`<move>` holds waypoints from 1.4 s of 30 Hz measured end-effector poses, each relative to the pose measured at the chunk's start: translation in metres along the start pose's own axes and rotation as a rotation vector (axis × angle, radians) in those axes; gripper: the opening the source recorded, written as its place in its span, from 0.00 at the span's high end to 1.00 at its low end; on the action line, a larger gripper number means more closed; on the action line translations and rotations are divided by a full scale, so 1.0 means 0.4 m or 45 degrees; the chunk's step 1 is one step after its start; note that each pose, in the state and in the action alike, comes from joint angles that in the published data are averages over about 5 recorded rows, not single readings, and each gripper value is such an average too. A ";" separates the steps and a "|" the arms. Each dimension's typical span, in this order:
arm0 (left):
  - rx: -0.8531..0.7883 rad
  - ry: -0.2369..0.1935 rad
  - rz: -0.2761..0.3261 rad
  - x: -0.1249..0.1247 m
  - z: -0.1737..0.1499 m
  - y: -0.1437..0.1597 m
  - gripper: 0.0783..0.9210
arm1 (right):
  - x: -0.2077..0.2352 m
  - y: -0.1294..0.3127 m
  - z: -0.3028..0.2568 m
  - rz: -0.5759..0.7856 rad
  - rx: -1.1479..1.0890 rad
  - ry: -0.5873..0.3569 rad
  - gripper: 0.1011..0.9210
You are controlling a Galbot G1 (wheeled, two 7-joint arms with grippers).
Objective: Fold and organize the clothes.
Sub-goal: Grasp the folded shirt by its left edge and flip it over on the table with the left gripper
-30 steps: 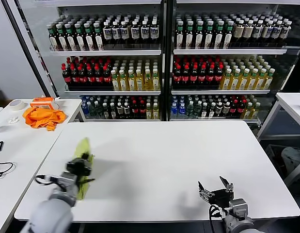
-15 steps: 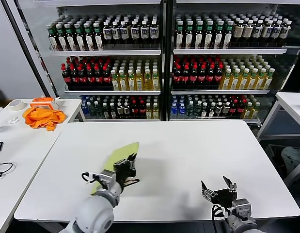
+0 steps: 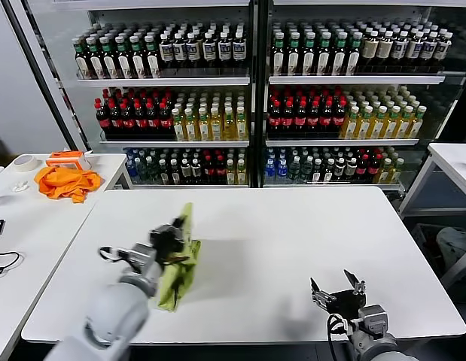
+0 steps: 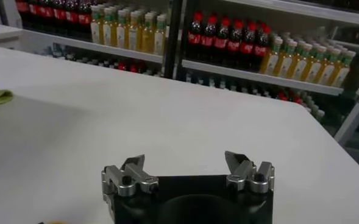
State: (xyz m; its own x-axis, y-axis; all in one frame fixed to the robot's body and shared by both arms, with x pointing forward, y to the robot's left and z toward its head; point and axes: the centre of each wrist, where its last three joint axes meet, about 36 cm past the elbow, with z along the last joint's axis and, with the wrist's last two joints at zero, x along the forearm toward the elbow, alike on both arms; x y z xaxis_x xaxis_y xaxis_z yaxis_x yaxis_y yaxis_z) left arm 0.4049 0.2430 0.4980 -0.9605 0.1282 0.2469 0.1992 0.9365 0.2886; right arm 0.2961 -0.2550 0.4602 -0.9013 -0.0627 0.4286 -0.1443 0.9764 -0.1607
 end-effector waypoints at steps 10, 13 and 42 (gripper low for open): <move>-0.324 0.124 -0.257 0.072 0.031 0.319 0.98 | -0.002 0.001 0.002 -0.014 0.007 -0.007 0.12; -0.379 0.136 -0.270 0.092 0.026 0.346 0.98 | -0.001 0.001 0.002 -0.016 0.009 -0.007 0.12; -0.001 -0.006 0.332 0.051 0.081 -0.206 0.82 | 0.001 -0.007 -0.007 0.000 0.015 -0.017 0.12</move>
State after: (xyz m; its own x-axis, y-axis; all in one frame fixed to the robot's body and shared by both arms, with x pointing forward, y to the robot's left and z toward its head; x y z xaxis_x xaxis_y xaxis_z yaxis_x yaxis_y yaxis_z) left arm 0.3626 0.1788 0.4492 -0.8777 0.3666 0.3085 0.4400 0.8715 0.2164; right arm 0.2974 -0.2569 0.4633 -0.9066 -0.0656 0.4169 -0.1493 0.9738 -0.1715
